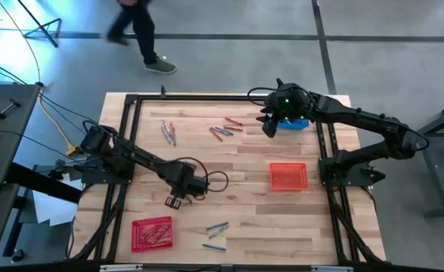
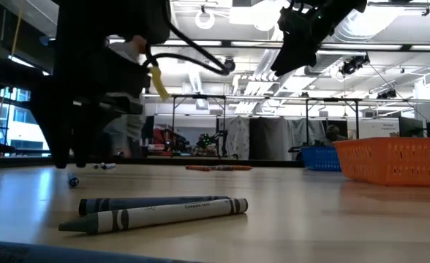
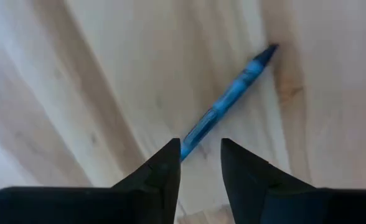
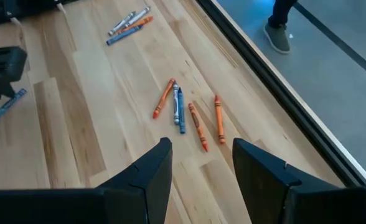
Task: Sort crayons
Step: Put the blue crayon into the orange bin
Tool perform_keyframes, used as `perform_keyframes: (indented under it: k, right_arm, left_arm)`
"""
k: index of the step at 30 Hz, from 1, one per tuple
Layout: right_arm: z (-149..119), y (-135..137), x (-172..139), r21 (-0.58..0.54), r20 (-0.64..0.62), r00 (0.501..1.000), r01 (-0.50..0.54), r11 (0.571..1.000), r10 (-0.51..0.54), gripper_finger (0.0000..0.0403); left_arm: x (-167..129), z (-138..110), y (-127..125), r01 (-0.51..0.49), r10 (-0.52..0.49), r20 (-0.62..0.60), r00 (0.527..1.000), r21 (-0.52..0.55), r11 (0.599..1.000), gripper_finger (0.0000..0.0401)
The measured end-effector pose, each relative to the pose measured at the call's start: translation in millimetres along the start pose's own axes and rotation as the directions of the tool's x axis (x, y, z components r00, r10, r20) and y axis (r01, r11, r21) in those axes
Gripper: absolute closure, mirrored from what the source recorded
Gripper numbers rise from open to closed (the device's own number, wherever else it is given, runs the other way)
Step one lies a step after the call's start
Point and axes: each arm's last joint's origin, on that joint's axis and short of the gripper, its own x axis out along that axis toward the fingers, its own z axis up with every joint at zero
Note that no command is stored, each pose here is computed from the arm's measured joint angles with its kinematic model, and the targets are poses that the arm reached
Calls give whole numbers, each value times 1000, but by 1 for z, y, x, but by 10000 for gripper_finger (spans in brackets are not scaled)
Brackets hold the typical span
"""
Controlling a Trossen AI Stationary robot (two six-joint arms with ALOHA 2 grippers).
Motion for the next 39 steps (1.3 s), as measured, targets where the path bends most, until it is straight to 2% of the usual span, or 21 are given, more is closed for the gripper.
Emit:
perform_keyframes:
  k: [8,13,17,23,27,29,34,37,39]
  right_arm:
    - [-1,0,0,38,-6,1000,0,999,1,242]
    - [-1,0,0,49,-13,1000,0,999,0,242]
    - [-2,0,0,57,-18,1000,0,998,1,242]
    - [-2,0,0,57,-18,1000,0,998,1,242]
    - [-2,0,0,57,-22,1000,1,998,1,242]
    - [-2,0,0,57,-23,1000,1,998,0,242]
    - [-3,0,0,57,-25,1000,1,998,0,242]
    - [-3,0,0,69,-26,1000,1,998,1,242]
    - [-4,0,0,76,-36,999,3,997,0,242]
  left_arm:
    - [1,7,-11,-21,11,55,998,169,985,311]
    - [13,12,-12,-42,34,44,998,216,976,309]
    - [23,13,-13,-38,39,1,999,209,977,311]
    - [28,14,-13,-29,32,-22,999,132,991,332]
    - [28,14,-11,-24,25,-20,999,53,998,372]
    - [27,15,-10,-21,20,-21,1000,-24,999,392]
    - [21,20,-4,-8,7,-5,1000,-204,979,397]
    - [17,23,0,-9,7,-9,1000,-237,972,399]
    - [12,28,2,-51,53,2,999,-238,970,399]
